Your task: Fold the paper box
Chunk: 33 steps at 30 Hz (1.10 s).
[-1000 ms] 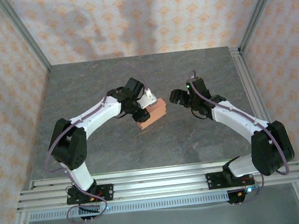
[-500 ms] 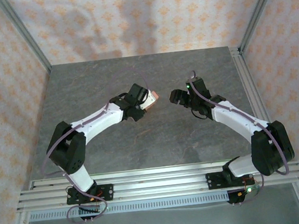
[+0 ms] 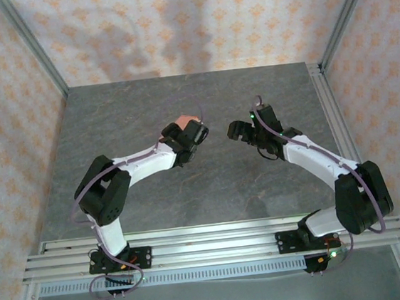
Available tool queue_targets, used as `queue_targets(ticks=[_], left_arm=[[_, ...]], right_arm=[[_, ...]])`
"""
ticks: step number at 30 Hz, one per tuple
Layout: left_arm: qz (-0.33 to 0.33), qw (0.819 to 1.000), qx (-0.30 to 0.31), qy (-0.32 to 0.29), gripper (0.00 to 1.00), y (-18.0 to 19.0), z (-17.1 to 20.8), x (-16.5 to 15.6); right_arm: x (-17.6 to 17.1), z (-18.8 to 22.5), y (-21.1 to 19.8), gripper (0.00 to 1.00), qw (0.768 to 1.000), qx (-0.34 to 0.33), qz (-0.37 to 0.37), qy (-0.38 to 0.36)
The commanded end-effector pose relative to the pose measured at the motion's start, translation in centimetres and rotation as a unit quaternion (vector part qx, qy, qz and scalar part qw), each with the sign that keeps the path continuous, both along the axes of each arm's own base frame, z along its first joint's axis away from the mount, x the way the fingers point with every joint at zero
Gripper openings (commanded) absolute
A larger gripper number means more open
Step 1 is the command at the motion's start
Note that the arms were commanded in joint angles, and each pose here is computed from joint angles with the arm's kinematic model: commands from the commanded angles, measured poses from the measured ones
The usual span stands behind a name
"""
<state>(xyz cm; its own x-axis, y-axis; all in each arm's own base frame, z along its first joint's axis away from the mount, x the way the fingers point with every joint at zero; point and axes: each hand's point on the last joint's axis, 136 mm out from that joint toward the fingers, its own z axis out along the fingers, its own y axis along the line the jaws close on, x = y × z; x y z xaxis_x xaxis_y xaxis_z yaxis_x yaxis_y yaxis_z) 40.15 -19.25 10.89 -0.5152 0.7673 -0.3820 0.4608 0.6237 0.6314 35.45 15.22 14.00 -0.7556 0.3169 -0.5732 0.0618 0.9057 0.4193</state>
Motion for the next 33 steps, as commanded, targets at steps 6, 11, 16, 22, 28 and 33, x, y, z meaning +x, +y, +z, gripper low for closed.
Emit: queue_targets(ticks=[6,11,16,22,28,33], left_arm=[[0.054,0.949,-0.307,-0.036,1.00,2.3,6.6,-1.0],[0.154,0.917,-0.353,-0.109,1.00,10.4,7.3,-1.7],[0.253,0.876,-0.353,-0.210,1.00,18.8,6.9,-4.6],[0.275,0.857,-0.362,-0.242,1.00,21.9,3.6,-4.2],[0.252,0.865,-0.353,-0.250,1.00,21.6,1.7,-2.0],[0.255,0.870,-0.355,-0.228,1.00,21.5,-0.6,-1.0]], right_arm=[[0.2,2.6,-4.0,0.99,0.995,-0.063,-0.023,-0.074],[0.3,4.5,-9.5,0.99,0.976,-0.147,-0.076,-0.145],[-1.1,3.9,-16.4,0.99,0.939,-0.239,-0.160,-0.188],[-0.2,2.3,-19.4,0.99,0.918,-0.234,-0.204,-0.247],[2.1,-1.4,-19.4,0.99,0.928,-0.185,-0.192,-0.259],[3.1,-4.1,-18.4,0.99,0.936,-0.173,-0.159,-0.264]])
